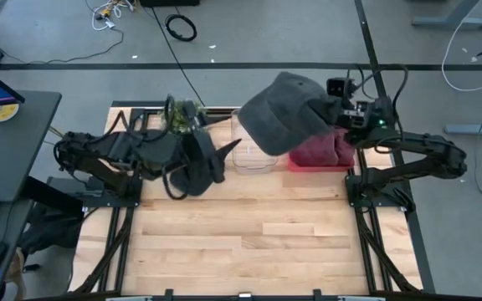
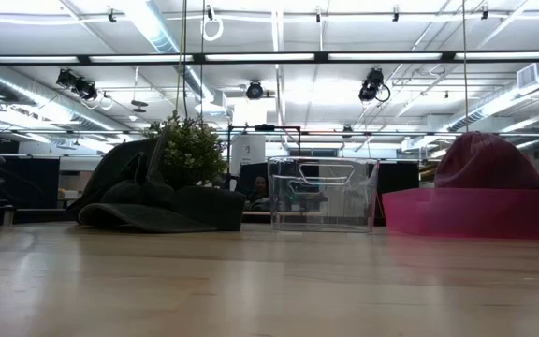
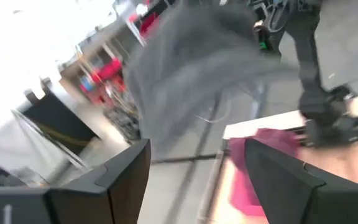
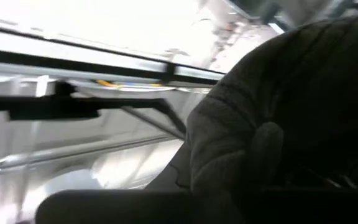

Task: Pick & Place hat
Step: Put the bottom black cap into the transparent bin

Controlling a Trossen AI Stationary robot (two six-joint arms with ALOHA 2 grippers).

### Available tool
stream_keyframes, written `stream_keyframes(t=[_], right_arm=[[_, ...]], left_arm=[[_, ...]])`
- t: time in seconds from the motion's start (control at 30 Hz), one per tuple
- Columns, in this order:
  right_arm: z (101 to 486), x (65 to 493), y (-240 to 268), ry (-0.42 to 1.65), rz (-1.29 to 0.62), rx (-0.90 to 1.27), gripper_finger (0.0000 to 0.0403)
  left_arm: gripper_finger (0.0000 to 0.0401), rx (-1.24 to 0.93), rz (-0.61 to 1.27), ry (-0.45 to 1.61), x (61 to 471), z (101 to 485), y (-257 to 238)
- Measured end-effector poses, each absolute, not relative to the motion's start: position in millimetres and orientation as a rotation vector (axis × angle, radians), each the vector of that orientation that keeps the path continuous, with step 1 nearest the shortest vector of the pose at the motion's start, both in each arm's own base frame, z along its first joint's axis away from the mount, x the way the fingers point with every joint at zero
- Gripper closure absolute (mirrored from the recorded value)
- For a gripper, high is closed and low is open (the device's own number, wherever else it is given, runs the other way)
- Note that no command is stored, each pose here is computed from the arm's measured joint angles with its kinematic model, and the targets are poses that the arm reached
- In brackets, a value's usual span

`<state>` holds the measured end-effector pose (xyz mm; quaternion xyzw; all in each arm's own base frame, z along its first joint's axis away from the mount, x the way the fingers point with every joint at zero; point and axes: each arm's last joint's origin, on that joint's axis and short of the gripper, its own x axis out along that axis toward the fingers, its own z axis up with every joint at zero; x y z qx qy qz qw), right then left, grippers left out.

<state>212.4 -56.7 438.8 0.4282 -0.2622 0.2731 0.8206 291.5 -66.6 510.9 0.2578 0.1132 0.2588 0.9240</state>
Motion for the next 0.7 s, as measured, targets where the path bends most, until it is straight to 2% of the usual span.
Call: stream_keyframes(t=[0.23, 0.6, 0.7], right_arm=[[435.0, 214.5, -64.1, -0.515, 0.54, 1.05, 0.0403], [431.5, 219.2, -64.5, -0.498, 0.516, 1.084, 0.0403], [431.1, 219.5, -64.6, -0.493, 0.512, 1.088, 0.0403]], left_arm=[[0.0137, 0.867, 0.494, 0.302, 295.1, 512.1, -68.9], [0.0137, 0.981, 0.429, 0.311, 328.2, 497.3, -60.0], [0.0137, 1.032, 0.473, 0.328, 338.1, 494.3, -56.2]])
